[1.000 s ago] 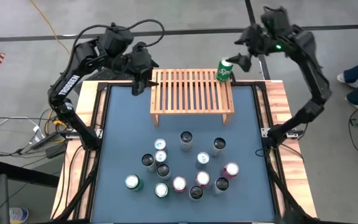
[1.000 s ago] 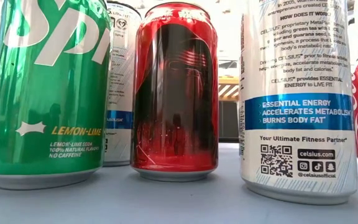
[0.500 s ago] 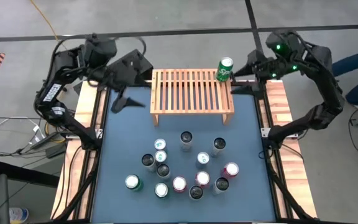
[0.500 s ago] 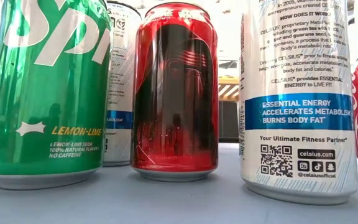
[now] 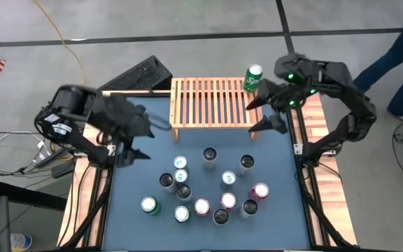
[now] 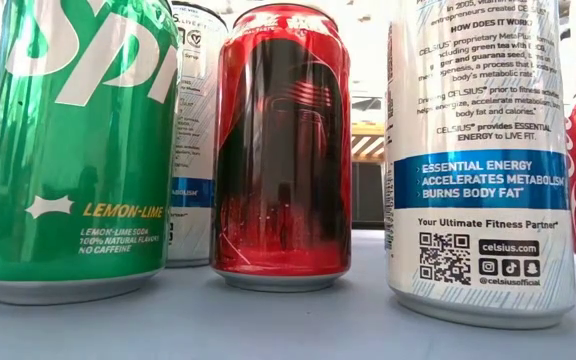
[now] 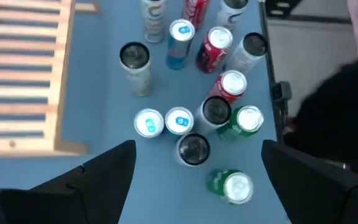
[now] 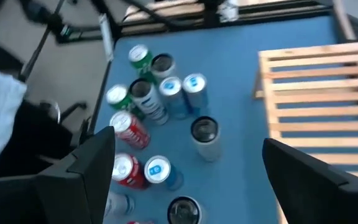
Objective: Place canned beverage on shelf
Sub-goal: Put the left green soda can on the shelf aligned with the other green soda can
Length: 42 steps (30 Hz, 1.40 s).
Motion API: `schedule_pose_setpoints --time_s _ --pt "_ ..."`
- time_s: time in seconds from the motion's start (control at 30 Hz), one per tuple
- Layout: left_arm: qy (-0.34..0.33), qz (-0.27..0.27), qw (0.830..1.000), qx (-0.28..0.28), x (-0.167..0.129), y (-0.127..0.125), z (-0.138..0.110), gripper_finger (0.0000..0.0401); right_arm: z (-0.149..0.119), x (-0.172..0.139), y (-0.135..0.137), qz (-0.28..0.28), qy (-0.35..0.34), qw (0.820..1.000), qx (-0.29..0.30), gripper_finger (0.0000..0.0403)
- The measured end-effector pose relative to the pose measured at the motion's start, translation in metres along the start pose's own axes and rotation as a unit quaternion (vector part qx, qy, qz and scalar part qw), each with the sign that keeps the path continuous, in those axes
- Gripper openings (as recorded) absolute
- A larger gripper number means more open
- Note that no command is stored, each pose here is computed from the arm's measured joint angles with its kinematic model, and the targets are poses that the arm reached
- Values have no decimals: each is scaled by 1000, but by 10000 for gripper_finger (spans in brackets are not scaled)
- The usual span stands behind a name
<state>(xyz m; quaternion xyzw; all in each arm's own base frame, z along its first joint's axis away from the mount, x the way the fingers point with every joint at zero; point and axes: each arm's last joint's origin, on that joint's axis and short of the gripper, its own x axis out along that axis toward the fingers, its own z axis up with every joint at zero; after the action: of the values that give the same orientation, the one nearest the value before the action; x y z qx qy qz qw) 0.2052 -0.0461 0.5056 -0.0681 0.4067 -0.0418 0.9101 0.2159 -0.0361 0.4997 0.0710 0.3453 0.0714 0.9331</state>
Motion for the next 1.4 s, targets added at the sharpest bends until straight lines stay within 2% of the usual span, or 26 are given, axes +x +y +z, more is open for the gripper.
schedule_pose_setpoints --time_s 0.13,0.37,0.53,0.8,1.0,1.13,1.27,1.4 --pt "-29 28 999 -32 -1 -32 -7 334 2 15 8 21 21 999 -39 345" --pt "-75 85 991 -70 7 -77 -20 334 1 24 27 56 35 995 -79 345" --pt "-59 97 991 -73 27 -104 -27 334 -1 25 37 71 39 993 -91 345" --pt "-32 101 990 -89 58 -144 -40 334 -3 27 51 92 50 992 -76 345" --pt "-1 103 983 -150 76 -160 -56 334 -5 28 61 107 56 990 -71 345" --pt "57 127 972 -188 100 -163 -74 334 -5 29 67 112 58 989 -78 345" --pt "100 149 964 -197 119 -167 -95 334 -5 29 70 103 57 990 -75 345" --pt "98 171 961 -193 131 -174 -115 334 -6 29 72 99 57 991 -77 345"
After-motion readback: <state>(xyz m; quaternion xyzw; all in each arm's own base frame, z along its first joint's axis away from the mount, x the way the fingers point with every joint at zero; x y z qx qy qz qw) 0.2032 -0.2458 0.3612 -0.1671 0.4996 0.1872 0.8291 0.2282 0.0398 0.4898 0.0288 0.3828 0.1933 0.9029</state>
